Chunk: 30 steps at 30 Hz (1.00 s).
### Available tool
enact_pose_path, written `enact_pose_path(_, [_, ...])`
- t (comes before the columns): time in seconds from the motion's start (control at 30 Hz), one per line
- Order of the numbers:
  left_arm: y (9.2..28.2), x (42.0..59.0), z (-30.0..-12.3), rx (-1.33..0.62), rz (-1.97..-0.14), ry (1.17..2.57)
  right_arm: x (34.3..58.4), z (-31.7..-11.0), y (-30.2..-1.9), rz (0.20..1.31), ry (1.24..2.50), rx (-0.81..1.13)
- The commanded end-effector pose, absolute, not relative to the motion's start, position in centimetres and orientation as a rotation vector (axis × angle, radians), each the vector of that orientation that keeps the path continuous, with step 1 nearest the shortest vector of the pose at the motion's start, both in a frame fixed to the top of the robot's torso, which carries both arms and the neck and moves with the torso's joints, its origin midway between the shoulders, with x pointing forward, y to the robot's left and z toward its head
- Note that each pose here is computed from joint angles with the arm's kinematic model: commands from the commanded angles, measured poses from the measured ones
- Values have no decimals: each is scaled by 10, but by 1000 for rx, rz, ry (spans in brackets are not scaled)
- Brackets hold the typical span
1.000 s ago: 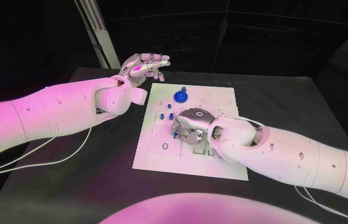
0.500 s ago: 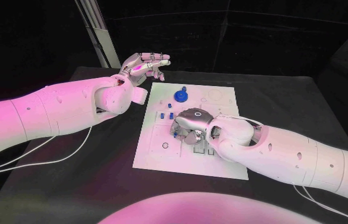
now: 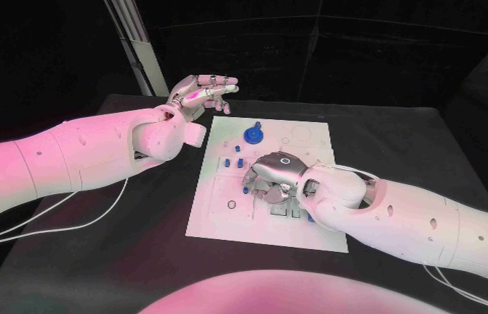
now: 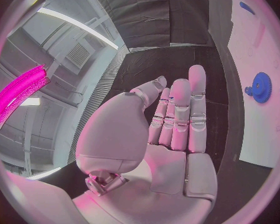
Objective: Assemble the parts on the task board
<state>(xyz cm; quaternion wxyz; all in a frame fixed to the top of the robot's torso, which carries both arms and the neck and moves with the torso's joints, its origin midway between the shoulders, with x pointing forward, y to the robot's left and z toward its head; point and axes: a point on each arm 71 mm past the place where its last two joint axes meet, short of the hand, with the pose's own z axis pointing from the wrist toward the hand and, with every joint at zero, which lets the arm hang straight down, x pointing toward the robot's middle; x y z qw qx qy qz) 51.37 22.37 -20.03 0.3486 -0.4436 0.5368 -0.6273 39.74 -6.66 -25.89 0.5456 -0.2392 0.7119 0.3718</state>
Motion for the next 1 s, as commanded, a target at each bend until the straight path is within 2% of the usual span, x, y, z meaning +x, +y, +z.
enact_pose_path(0.03, [225,514,-199,-1150,-1641,1391,393,-248,-76,924,1613,-494])
enact_pose_path(0.23, [226,514,-200,-1151,-1639,1391,397,-233,-104,893,1613,-400])
enact_pose_path(0.43, [226,513,-200,-1151,-1641,1394,417,-217,-138,784,1651,-320])
enact_pose_path(0.57, [226,513,-201,-1151,-1641,1397,426,-214,-154,728,1667,-307])
enact_pose_path(1.0, [225,512,-204,-1153,-1640,1408,432,-218,-166,652,1745,-344])
